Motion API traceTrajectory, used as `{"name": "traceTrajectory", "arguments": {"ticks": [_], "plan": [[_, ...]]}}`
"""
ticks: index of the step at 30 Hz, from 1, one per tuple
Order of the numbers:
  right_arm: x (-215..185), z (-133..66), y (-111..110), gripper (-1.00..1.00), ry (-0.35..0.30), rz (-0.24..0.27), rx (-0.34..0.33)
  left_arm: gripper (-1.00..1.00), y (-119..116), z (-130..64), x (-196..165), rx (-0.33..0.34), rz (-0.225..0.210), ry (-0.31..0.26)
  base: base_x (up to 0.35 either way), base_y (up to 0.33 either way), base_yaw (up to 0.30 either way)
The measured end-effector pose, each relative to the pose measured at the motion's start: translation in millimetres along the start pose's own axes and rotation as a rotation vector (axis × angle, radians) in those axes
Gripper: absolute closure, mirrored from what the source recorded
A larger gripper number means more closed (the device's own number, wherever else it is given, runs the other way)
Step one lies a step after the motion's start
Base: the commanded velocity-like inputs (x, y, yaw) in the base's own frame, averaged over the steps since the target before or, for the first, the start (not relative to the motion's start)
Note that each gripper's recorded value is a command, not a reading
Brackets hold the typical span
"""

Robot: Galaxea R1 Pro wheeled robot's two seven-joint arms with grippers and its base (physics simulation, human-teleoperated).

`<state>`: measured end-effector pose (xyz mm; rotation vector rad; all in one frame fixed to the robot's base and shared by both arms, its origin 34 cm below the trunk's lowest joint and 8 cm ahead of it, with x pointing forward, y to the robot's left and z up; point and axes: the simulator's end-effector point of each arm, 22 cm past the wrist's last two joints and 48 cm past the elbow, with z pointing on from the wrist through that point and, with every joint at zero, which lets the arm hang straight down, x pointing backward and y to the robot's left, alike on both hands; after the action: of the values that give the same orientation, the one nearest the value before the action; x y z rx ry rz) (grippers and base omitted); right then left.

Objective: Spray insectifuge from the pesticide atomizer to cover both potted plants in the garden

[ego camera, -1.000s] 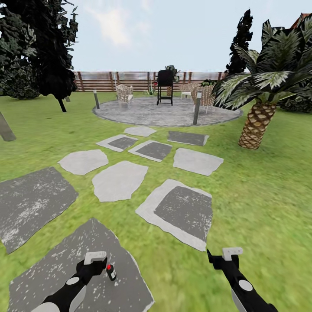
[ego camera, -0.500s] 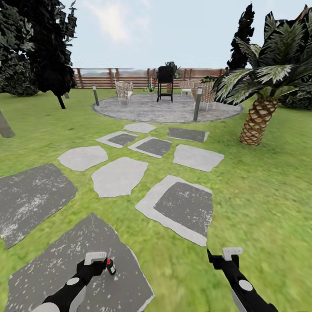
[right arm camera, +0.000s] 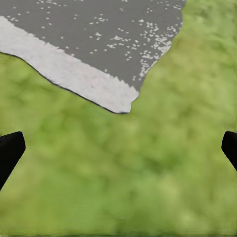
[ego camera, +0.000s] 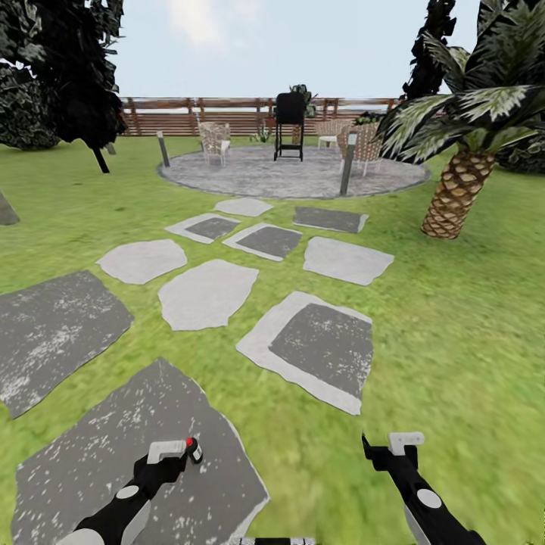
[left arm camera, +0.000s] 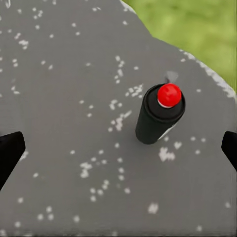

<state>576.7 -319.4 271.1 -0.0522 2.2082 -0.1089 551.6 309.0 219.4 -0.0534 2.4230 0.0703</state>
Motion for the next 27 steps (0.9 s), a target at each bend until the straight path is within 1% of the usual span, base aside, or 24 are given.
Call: {"name": "traceTrajectory", "arguments": {"ticks": [27], "plan": [[83.1,10.7,7.5,-1.0,0.148,-0.009,-0.012,-1.0,0.2,20.1,82.5,-0.002,0.01,0.15,0.0,0.0,0.0]]}}
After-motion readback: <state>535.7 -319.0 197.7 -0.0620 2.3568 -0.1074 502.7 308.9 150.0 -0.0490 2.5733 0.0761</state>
